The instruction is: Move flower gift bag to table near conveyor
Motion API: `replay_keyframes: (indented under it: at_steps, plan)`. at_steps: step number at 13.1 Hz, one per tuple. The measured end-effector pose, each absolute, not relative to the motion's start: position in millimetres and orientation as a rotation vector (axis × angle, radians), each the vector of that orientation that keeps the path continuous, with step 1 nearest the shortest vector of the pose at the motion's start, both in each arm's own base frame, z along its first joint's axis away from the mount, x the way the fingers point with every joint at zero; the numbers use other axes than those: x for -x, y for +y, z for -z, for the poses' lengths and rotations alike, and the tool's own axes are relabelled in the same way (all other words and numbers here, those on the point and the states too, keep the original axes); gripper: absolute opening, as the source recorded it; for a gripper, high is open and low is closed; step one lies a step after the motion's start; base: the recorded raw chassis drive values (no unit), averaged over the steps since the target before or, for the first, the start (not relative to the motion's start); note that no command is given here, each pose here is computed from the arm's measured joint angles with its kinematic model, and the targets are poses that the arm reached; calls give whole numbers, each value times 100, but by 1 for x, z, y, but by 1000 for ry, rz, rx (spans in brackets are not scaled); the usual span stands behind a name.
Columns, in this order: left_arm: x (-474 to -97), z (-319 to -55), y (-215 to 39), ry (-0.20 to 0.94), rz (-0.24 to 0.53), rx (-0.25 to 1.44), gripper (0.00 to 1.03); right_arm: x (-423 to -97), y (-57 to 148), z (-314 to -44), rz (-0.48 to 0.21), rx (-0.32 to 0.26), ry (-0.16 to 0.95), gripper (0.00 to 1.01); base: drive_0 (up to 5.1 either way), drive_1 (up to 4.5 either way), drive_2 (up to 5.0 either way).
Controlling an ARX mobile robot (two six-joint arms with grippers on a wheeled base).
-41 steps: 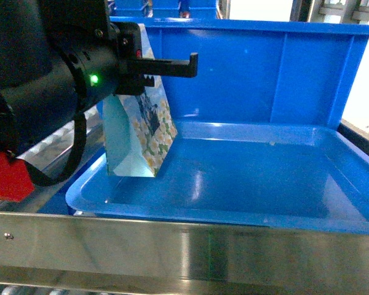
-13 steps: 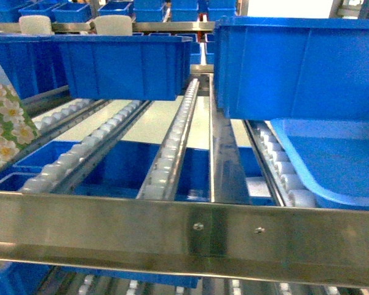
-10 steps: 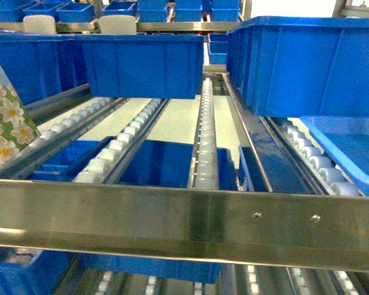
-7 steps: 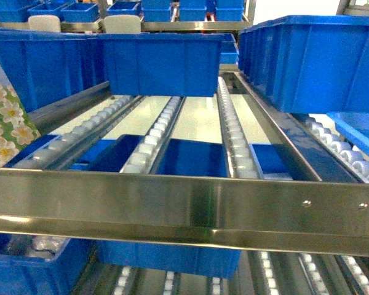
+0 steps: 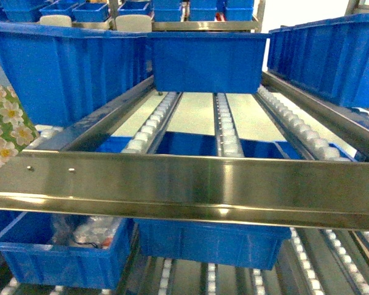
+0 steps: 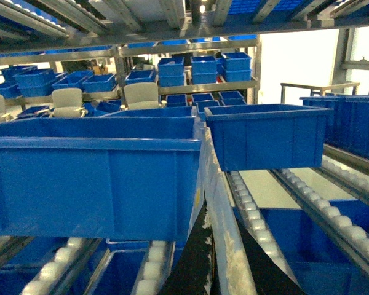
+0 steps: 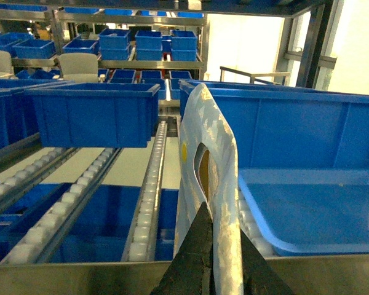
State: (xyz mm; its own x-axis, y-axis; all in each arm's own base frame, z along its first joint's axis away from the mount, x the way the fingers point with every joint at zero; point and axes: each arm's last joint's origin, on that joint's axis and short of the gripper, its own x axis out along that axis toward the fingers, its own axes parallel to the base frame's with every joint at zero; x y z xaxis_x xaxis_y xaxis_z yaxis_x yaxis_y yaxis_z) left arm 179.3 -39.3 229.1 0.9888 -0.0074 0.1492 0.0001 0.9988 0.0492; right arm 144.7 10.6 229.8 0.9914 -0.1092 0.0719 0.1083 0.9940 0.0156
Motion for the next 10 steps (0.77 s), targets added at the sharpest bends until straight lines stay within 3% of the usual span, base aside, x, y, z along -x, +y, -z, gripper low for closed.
replay_keyframes:
  at_steps: [10]
  plan:
    - [-179, -229, -39, -150, 4, -49, 2, -145, 11, -230, 109, -12, -75, 2, -476, 99, 368]
